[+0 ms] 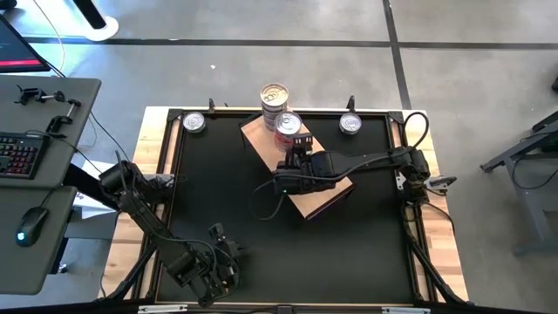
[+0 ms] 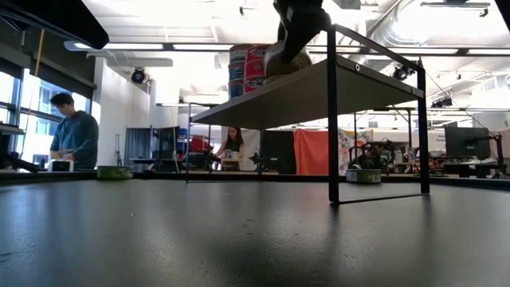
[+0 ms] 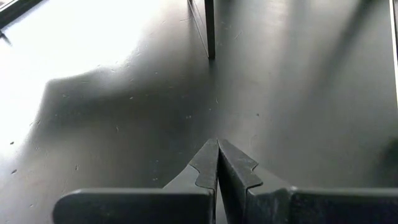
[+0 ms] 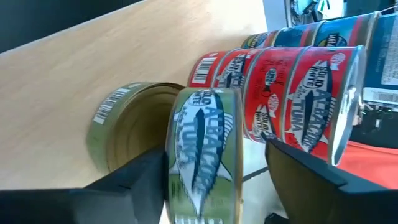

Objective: Stack canned seafood by type on shelf
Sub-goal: Stack the green tuna can on top of the green tuna can on the shelf, then put the green tuna can on the shelf

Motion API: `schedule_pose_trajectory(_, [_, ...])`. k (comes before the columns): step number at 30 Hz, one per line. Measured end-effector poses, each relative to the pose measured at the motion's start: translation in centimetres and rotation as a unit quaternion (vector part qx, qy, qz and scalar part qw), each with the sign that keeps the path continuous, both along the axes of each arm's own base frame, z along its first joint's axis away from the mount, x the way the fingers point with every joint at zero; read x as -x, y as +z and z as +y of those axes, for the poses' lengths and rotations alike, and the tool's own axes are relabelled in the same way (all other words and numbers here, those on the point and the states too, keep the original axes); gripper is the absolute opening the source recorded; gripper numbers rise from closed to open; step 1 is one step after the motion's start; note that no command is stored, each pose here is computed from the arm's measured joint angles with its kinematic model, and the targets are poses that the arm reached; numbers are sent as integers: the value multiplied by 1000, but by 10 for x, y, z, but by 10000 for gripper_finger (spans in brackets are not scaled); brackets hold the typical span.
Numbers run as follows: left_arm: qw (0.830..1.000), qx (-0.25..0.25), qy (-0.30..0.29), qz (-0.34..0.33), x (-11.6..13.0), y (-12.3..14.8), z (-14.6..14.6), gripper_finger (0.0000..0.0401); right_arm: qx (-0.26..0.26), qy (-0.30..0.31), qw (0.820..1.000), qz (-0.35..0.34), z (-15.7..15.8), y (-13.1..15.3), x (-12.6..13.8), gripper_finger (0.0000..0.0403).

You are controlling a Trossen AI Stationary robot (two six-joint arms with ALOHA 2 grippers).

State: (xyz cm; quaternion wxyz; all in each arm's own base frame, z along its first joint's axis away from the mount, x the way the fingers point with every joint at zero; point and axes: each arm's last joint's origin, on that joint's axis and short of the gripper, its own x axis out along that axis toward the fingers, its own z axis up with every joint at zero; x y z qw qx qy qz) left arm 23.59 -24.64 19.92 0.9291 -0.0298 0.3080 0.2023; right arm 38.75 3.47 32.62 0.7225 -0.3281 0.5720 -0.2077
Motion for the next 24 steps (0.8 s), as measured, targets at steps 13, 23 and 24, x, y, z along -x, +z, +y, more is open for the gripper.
schedule_pose_trajectory(13, [1000,-4,-2,2,0,0,0,0,-49,19,999,8,8,-2,1,280])
schedule_pose_trajectory(23, [1000,-5,-2,2,0,0,1,0,-42,51,997,40,17,-2,4,280])
schedule_pose_trajectory(24, [1000,-5,-2,3,0,0,1,0,-42,51,997,40,18,-2,5,280])
